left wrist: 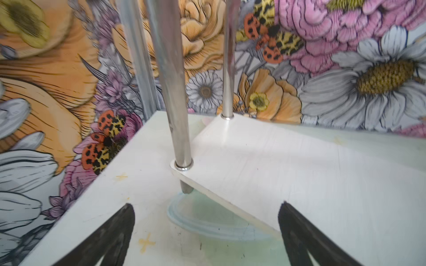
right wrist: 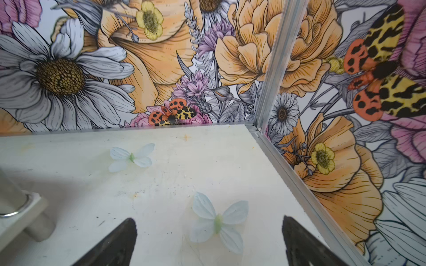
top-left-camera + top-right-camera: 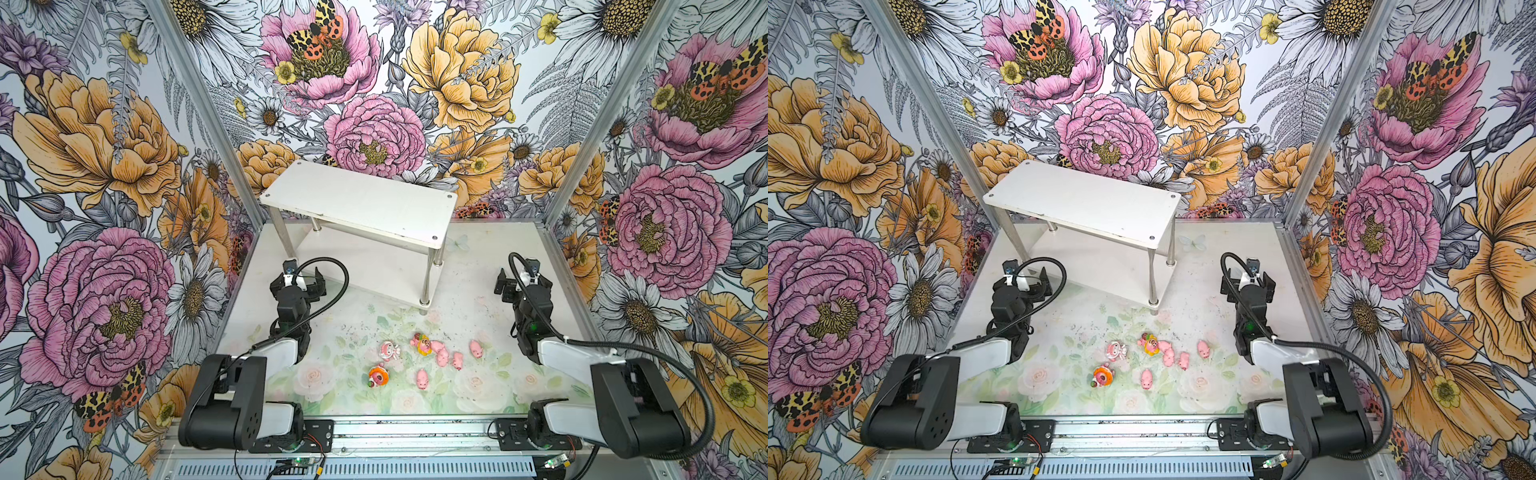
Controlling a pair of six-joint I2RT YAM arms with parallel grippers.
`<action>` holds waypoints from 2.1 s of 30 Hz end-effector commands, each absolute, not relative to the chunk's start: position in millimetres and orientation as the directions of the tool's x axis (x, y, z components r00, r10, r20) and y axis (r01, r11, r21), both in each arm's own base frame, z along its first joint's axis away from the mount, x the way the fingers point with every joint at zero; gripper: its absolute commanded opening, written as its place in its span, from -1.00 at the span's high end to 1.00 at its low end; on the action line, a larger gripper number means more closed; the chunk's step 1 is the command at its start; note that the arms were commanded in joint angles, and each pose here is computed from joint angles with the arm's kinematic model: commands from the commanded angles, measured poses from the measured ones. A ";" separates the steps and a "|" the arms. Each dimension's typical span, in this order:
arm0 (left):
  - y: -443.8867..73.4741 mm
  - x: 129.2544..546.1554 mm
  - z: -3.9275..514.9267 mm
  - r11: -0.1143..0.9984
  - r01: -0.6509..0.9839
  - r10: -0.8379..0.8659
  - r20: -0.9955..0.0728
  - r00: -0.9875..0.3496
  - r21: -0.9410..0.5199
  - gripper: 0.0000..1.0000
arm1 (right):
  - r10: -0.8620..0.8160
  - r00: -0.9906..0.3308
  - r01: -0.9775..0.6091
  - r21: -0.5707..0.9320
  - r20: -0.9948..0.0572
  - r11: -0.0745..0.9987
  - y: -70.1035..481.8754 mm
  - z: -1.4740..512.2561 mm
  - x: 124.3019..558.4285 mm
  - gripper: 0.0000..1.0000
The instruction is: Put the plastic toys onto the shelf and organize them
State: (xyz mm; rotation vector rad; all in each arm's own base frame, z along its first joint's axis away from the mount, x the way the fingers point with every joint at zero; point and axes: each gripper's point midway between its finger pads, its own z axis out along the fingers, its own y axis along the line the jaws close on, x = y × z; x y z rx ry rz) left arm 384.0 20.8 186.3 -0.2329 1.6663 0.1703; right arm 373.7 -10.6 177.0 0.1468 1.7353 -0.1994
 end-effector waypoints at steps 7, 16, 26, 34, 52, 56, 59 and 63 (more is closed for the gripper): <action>91.7 327.1 209.5 0.671 -0.636 -0.449 -0.892 0.062 -0.382 -0.97 | 0.109 -0.325 0.213 0.040 -0.940 0.976 3.9 182.9 317.8 -0.99; 65.9 341.6 223.2 0.757 -0.423 -0.555 -0.832 -0.013 -0.499 -0.83 | 0.018 -0.355 -0.206 0.097 -0.935 0.974 131.1 186.5 310.6 -0.93; 56.4 334.7 237.3 0.786 -0.368 -0.545 -0.838 -0.035 -0.496 -0.97 | -0.067 -0.216 -0.464 0.042 -0.974 0.885 244.0 226.4 337.4 -0.82; 56.0 331.8 240.6 0.796 -0.359 -0.533 -0.845 -0.032 -0.488 -0.97 | -0.052 -0.152 -0.433 0.019 -0.987 0.901 266.9 240.7 363.1 -0.74; 37.0 347.4 243.8 0.824 -0.258 -0.540 -0.837 -0.092 -0.504 -0.97 | 0.130 -0.087 -0.007 0.131 -0.988 0.991 95.2 257.7 396.3 -0.08; 25.7 353.8 242.9 0.831 -0.211 -0.547 -0.827 -0.131 -0.515 -0.97 | 0.161 -0.107 0.000 0.162 -0.981 0.987 63.9 259.5 400.7 -0.20; 7.4 359.0 241.3 0.840 -0.145 -0.542 -0.819 -0.187 -0.523 -0.97 | 0.187 -0.135 -0.004 0.190 -0.973 0.982 53.4 257.4 404.0 -0.33; -18.7 355.3 243.9 0.841 -0.055 -0.535 -0.811 -0.237 -0.539 -0.97 | 0.213 -0.191 -0.051 0.227 -0.958 0.973 59.9 251.3 400.0 -0.53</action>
